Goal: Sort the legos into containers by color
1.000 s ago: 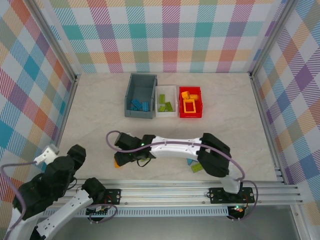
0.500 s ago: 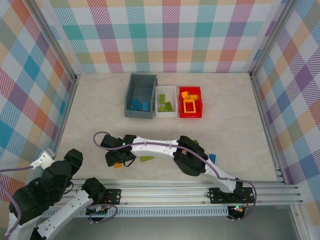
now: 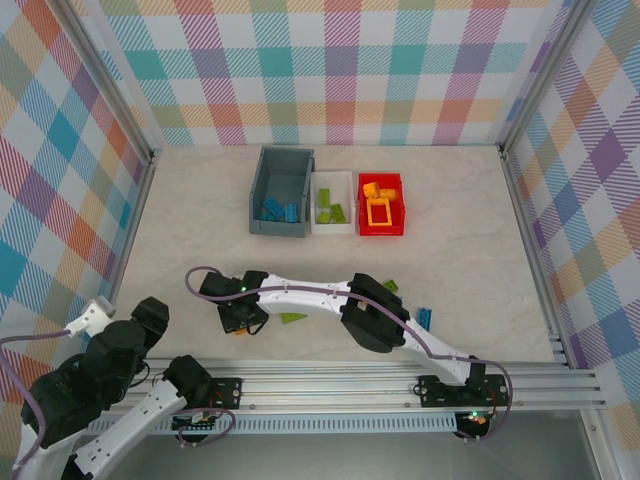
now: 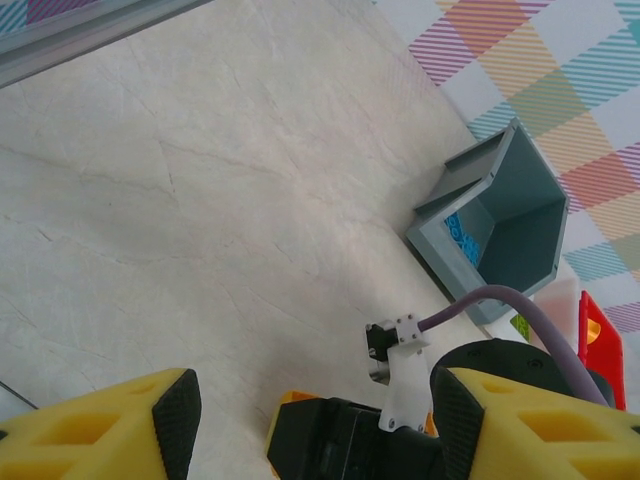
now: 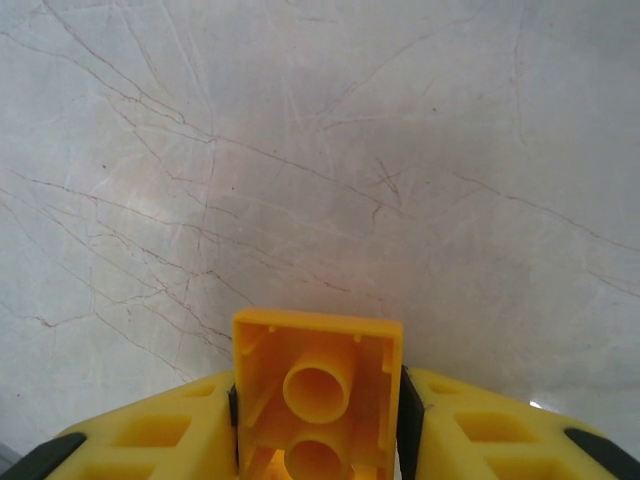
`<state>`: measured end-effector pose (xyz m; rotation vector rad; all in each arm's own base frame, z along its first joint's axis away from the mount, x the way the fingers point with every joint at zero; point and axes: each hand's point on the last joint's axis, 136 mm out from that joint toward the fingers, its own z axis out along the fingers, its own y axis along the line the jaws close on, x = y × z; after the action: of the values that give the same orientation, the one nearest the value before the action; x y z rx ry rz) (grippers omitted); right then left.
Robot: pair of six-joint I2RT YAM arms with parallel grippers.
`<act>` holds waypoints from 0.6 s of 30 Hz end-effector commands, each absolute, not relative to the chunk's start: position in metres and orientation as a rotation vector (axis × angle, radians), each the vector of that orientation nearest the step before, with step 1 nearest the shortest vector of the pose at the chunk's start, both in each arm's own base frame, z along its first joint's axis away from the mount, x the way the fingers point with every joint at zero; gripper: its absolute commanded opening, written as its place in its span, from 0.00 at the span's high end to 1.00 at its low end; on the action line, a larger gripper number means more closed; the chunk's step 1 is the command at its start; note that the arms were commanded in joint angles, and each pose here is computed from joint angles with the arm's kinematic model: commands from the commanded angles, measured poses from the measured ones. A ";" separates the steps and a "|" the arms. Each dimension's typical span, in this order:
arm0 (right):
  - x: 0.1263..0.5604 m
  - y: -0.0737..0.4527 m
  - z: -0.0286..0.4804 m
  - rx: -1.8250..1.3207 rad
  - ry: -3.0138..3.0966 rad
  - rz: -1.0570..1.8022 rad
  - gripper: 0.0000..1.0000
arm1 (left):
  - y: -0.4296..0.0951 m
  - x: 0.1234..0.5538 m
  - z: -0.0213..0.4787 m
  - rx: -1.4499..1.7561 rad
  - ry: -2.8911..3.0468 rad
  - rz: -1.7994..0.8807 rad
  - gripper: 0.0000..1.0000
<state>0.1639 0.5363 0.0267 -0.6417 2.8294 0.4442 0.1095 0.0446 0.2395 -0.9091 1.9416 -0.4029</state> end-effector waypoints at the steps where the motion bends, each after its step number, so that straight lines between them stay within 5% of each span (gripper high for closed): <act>1: 0.165 0.530 0.038 -0.646 2.803 0.402 0.61 | 0.037 0.115 0.241 -0.896 1.941 -0.433 0.35; 10: 0.200 0.483 0.119 -0.580 2.635 0.368 0.65 | -0.016 0.143 0.252 -0.750 2.017 -0.582 0.35; 18: 0.292 0.331 0.200 -0.271 2.553 0.280 0.64 | -0.112 0.201 0.276 -0.555 2.111 -0.794 0.34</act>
<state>0.2576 0.3900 0.1926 -0.3481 2.5727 0.4286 0.1761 -0.0644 0.2545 -0.6764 2.1252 -0.6158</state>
